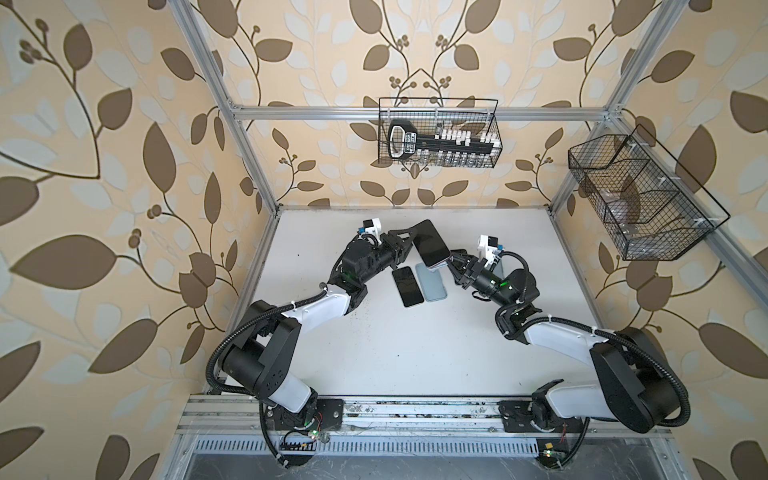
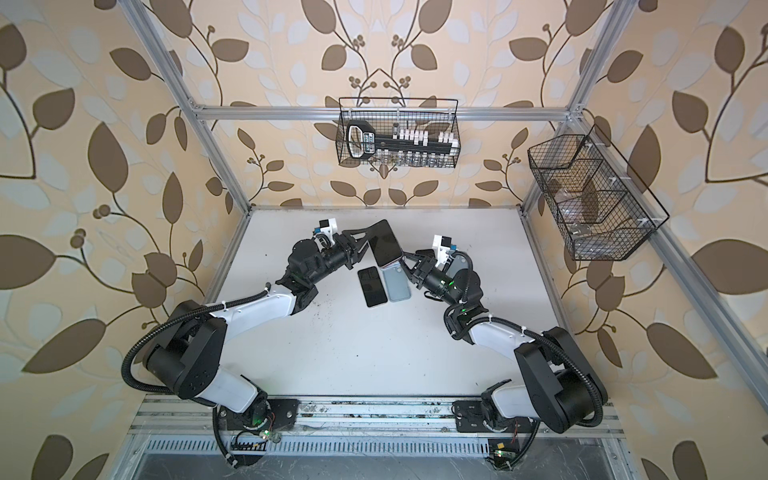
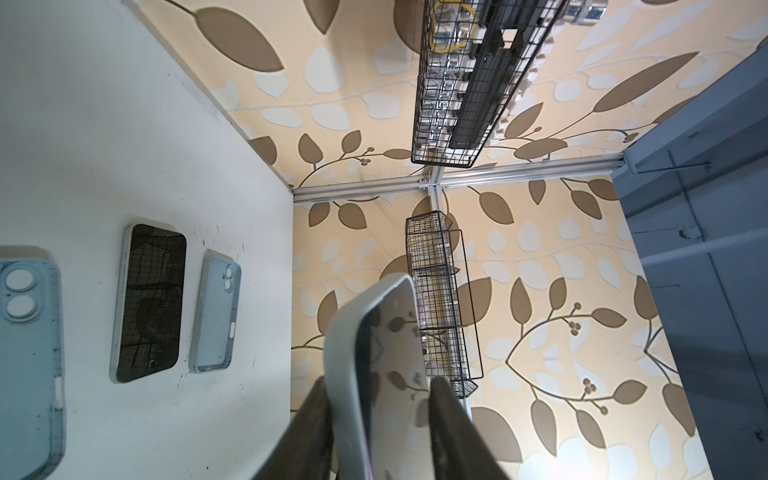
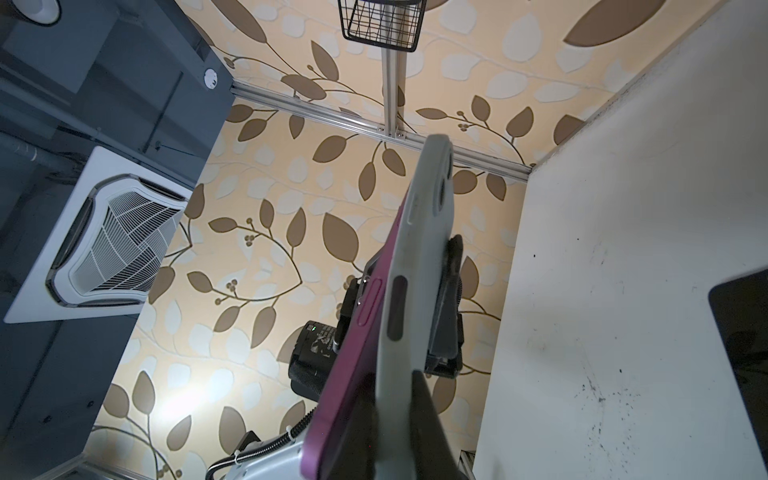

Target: Take the phone out of the phone case

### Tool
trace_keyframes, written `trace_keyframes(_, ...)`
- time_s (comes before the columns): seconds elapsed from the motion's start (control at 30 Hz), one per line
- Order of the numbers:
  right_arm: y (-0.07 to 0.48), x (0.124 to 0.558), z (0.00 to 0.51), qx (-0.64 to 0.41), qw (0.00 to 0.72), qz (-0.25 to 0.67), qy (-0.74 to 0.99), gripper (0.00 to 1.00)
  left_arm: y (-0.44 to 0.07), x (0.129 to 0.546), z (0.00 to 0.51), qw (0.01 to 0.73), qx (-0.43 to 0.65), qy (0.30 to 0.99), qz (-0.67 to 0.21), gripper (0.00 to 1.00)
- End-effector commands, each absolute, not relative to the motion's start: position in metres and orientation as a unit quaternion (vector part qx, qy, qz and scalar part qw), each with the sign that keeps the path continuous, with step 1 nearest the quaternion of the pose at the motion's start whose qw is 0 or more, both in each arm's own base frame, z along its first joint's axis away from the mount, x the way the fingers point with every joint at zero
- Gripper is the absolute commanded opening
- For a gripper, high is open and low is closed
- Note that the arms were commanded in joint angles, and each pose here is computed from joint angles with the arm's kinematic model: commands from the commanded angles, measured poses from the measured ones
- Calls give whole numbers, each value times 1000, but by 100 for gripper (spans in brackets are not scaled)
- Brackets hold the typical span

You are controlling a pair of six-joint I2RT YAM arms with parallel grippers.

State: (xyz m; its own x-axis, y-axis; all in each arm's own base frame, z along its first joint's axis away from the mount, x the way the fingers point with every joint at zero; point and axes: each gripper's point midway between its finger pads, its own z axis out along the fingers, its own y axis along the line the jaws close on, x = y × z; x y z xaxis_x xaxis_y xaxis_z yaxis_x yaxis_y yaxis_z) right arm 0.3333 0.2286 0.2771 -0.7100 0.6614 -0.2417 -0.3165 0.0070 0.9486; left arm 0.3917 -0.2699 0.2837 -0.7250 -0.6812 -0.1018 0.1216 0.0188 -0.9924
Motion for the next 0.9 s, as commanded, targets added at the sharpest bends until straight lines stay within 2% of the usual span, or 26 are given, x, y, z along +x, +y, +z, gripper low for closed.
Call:
trace_keyframes(0.0,223,331,300,138,374,717,572,0,-264,392,309,328,-194,629,-678,51)
trace_keyframes(0.1,224,333,300,137,381,714,572,0,-264,391,307,325,-195,635,-673,64)
trace_keyframes(0.37,224,341,297,150,390,711,566,0,-260,385,305,316,-211,640,-668,75)
trace_keyframes(0.4,225,342,296,152,390,711,565,0,-258,383,305,315,-214,643,-665,88)
trace_keyframes(0.47,227,345,294,154,389,711,566,0,-254,378,309,322,-216,647,-657,98)
trace_keyframes(0.7,232,352,285,158,386,711,566,0,-235,357,300,330,-247,691,-594,99)
trace_keyframes(0.87,240,356,277,158,387,704,574,0,-232,329,293,280,-300,721,-559,99)
